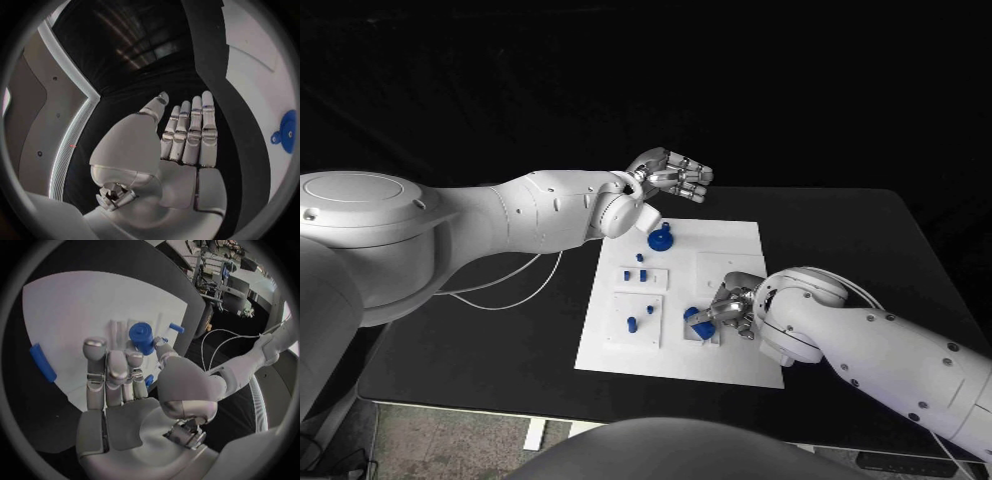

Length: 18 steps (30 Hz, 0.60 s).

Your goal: Assemble the parts on the task board

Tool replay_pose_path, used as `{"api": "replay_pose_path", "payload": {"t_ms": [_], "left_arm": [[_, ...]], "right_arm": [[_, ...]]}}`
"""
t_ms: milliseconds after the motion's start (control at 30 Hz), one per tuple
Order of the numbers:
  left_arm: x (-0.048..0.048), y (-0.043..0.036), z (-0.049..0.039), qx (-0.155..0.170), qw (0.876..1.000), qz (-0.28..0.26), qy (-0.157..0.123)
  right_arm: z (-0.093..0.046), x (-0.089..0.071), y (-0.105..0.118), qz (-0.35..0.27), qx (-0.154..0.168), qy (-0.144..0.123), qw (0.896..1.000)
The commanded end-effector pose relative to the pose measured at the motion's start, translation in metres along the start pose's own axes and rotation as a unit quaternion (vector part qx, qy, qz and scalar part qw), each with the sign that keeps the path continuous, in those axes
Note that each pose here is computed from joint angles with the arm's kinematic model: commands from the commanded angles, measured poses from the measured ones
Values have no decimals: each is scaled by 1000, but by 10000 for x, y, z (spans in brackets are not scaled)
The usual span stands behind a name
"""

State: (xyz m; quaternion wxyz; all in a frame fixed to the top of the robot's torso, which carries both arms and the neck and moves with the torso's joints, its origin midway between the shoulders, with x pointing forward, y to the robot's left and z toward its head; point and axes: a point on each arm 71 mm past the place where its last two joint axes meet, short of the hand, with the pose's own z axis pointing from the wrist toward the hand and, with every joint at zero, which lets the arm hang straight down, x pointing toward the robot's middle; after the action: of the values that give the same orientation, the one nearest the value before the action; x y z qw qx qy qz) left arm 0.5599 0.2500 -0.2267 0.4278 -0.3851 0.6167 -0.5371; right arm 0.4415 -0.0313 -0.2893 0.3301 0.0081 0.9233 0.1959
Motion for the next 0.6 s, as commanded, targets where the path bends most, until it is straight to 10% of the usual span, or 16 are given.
{"api": "replay_pose_path", "payload": {"t_ms": [33, 600], "left_arm": [[20, -9, 1, 3, 1000, -6, 8], [14, -8, -2, 2, 1000, -6, 8]], "right_arm": [[13, 40, -8, -7, 3, 19, 1000], [44, 34, -38, -6, 7, 24, 1000]]}}
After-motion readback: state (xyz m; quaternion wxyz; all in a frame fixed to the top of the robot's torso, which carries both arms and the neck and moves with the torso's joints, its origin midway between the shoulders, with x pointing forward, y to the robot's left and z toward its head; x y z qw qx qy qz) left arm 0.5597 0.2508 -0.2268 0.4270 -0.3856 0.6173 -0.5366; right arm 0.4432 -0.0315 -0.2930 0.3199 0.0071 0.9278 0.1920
